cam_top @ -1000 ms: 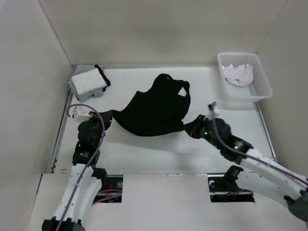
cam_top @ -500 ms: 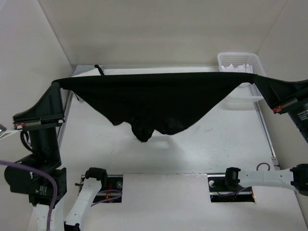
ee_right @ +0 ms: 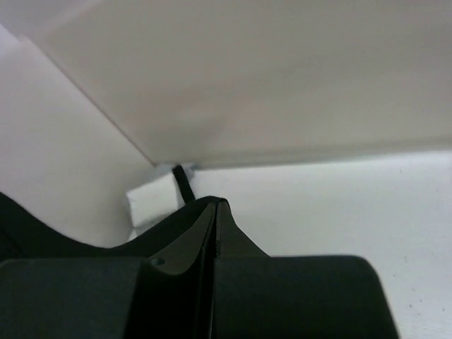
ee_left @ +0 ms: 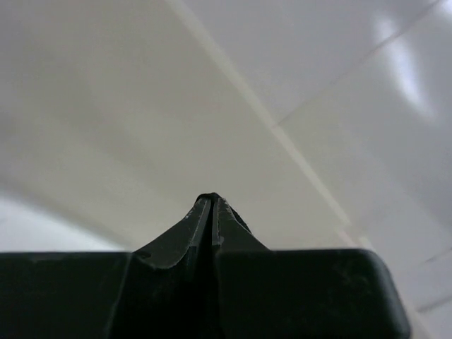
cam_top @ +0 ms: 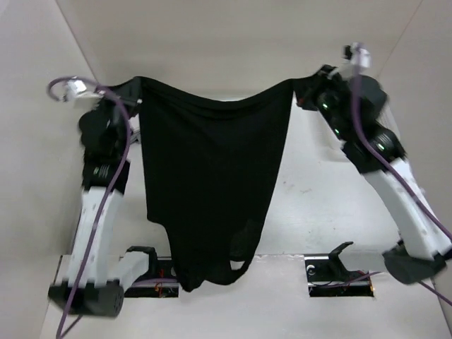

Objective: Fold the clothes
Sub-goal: Flatten the tank top out

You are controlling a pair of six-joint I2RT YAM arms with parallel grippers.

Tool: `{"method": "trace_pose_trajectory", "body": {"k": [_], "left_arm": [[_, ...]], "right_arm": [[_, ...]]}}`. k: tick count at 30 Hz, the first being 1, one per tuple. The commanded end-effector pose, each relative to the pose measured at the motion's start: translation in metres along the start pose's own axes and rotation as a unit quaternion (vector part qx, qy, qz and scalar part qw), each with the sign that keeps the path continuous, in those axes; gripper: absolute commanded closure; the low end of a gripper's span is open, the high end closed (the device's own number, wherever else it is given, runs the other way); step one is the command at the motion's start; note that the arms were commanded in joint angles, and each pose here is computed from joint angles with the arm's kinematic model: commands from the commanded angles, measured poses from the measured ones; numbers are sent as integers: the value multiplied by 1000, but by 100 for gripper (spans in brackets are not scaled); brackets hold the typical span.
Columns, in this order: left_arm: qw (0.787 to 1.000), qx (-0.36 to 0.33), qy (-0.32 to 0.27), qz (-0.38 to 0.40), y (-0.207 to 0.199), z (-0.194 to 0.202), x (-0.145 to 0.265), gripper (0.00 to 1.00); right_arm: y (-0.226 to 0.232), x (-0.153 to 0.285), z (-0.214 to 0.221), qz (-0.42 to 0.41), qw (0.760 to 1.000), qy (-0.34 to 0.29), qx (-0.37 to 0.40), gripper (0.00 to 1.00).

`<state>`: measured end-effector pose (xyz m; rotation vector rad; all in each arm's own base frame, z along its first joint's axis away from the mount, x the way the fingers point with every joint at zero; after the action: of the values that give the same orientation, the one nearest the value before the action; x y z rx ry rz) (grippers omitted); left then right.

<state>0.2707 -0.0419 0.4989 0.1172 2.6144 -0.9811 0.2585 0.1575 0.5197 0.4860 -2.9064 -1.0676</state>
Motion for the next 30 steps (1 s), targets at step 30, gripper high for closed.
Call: {"method": "trace_pose_trajectory", "body": {"k": [30], "left_arm": [[982,51,172,-52,121,169,10,99]], "right_arm": [[-138,23,130,64,983,107,-133,100]]}}
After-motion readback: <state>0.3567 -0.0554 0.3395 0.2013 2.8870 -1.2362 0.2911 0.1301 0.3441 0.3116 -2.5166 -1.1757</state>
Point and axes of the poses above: each gripper's point midway between its finger pads, its own x axis back along the fingers, its own y axis along the line the jaws close on, z = x × y, the point moved 5 cm from there along x, back along the fingers, and after that the axes turned 14 degrees about -x, right-handed, at the moved point
